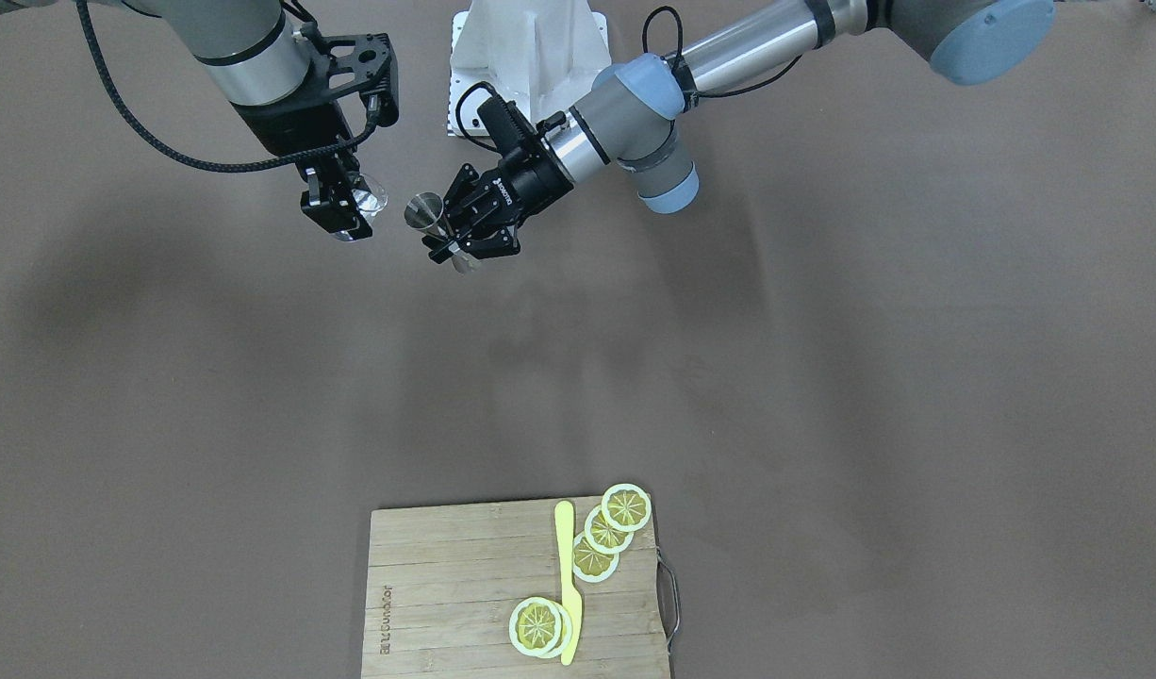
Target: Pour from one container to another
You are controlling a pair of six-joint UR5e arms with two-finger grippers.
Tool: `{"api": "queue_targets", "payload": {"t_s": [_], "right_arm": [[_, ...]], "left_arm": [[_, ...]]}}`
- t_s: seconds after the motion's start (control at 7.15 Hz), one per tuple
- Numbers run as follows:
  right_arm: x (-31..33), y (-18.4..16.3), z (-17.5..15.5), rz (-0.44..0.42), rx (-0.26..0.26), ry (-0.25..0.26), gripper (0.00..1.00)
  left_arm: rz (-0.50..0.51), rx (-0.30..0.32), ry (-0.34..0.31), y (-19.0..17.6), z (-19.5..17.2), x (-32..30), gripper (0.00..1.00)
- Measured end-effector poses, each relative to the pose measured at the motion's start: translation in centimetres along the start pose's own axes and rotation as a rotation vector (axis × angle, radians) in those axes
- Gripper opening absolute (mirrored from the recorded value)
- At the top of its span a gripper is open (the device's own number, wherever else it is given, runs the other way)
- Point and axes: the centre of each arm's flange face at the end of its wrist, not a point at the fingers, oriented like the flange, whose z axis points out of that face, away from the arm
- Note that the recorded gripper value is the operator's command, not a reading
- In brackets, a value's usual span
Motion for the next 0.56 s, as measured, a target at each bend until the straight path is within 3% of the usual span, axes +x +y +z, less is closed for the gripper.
{"api": "queue_targets", "payload": {"t_s": [0.56], "right_arm": [[-0.37, -1.30, 0.31, 0.001, -0.032, -0.004, 0.00]], "left_arm": [[0.000, 0.002, 0.002, -0.05, -0.06, 0.09, 0.00]]}}
